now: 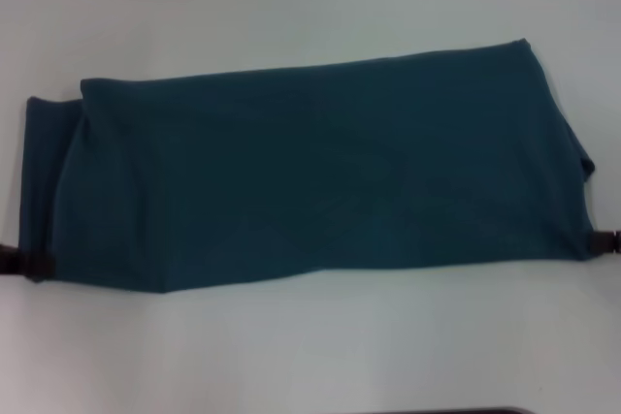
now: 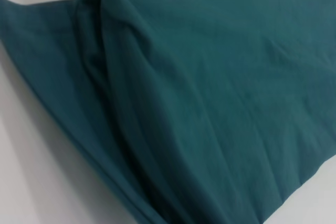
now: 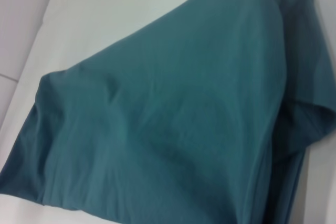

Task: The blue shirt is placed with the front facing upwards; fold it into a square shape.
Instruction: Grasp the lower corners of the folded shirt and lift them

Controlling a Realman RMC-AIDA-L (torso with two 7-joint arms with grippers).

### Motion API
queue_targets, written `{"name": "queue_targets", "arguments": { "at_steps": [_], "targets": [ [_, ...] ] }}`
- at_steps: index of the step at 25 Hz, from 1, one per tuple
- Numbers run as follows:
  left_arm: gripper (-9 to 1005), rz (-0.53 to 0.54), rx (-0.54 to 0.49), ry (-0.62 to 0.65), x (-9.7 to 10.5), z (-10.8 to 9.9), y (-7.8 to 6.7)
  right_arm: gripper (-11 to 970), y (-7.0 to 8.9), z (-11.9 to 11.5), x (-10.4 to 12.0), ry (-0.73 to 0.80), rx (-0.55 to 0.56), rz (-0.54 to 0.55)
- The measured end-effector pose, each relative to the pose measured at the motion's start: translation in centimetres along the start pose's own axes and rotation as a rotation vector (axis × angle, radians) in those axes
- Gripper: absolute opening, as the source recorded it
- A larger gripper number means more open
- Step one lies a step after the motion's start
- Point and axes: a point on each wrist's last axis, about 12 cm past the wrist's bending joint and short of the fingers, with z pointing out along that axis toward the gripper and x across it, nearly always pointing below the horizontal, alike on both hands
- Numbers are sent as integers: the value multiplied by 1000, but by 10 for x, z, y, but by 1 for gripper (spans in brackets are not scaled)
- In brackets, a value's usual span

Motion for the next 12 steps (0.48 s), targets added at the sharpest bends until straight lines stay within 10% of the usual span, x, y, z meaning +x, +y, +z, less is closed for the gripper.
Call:
{"name": "queue_targets", "arguments": {
  "at_steps": [12],
  "targets": [
    [31,-46,-8,26,21,-2,7,1,-3,-9,19,12,-4,21]
  ]
}}
